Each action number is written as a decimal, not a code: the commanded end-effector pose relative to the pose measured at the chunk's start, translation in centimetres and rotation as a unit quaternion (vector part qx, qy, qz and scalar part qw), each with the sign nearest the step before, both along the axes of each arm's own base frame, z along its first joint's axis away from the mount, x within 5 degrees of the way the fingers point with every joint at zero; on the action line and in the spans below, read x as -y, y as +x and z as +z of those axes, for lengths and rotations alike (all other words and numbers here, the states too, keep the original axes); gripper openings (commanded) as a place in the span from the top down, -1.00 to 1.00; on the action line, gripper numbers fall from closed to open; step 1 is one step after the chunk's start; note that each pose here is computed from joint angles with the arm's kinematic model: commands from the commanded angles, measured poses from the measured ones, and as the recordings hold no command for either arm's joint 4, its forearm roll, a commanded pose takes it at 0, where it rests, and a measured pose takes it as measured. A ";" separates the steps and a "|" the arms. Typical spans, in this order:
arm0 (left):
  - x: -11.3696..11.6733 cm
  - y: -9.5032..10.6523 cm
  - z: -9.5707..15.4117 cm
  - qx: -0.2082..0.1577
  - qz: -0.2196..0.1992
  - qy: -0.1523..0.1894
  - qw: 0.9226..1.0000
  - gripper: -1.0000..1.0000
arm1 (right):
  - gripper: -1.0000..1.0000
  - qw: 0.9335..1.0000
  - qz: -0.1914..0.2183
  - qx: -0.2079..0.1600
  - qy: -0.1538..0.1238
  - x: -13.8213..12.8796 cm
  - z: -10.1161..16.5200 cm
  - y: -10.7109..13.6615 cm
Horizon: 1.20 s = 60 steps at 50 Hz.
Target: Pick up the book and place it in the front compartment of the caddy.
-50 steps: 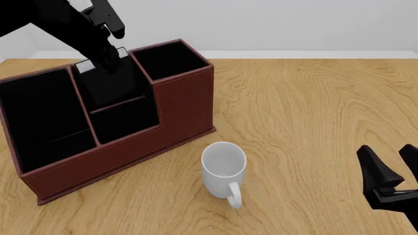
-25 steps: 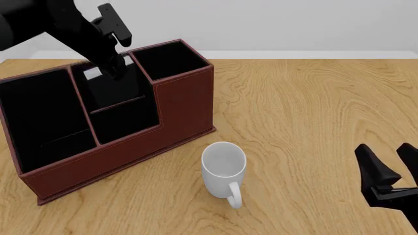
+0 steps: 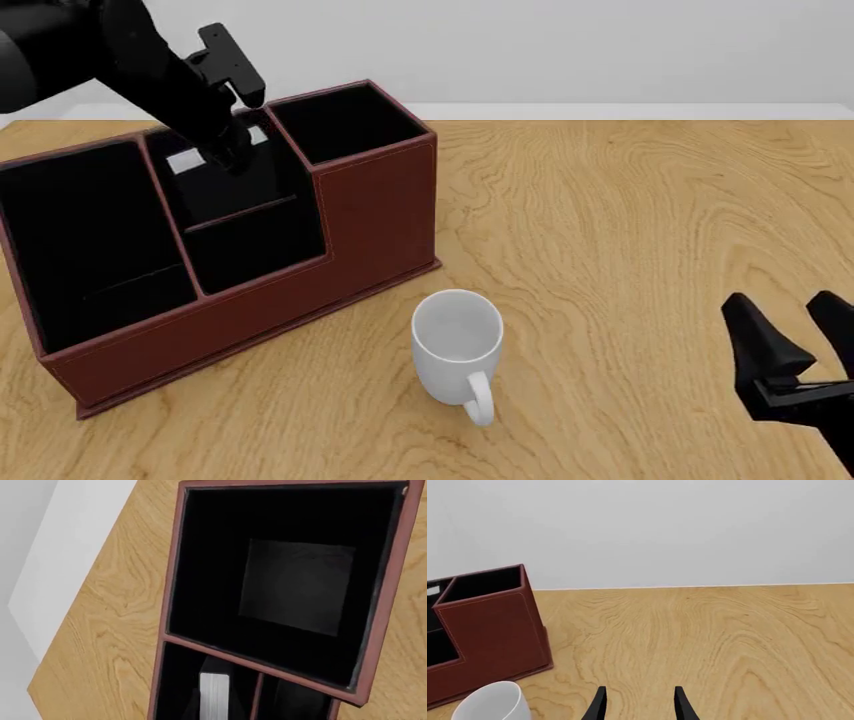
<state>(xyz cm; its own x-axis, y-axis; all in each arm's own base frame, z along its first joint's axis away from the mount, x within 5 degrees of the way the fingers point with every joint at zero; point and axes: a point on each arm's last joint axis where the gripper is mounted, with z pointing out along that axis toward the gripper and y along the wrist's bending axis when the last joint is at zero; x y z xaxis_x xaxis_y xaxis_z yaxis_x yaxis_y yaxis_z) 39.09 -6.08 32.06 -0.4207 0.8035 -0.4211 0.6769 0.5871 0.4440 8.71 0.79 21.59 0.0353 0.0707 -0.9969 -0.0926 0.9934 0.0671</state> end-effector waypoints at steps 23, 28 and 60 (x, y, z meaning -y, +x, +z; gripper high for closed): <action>-0.6 0.1 0.3 0.007 0.000 0.008 1.000 1.00 | -1.00 1.000 0.004 -0.003 0.001 -0.1 0.0 0.3; -0.9 0.0 0.4 0.009 0.002 0.008 1.000 1.00 | -1.00 1.000 0.004 -0.003 0.001 -0.1 0.0 0.4; -1.0 0.1 0.4 0.006 0.003 0.009 1.000 -1.00 | -1.00 1.000 0.005 -0.004 0.001 -0.1 -0.1 0.6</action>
<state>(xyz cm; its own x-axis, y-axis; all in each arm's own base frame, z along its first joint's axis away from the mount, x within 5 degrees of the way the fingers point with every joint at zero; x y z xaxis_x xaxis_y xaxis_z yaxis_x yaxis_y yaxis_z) 39.14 -5.40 32.26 -0.4261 0.8038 -0.4152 0.6727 0.5884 0.4487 9.28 0.93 21.54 0.0278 0.0738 -0.9969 -0.1016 0.9923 0.0707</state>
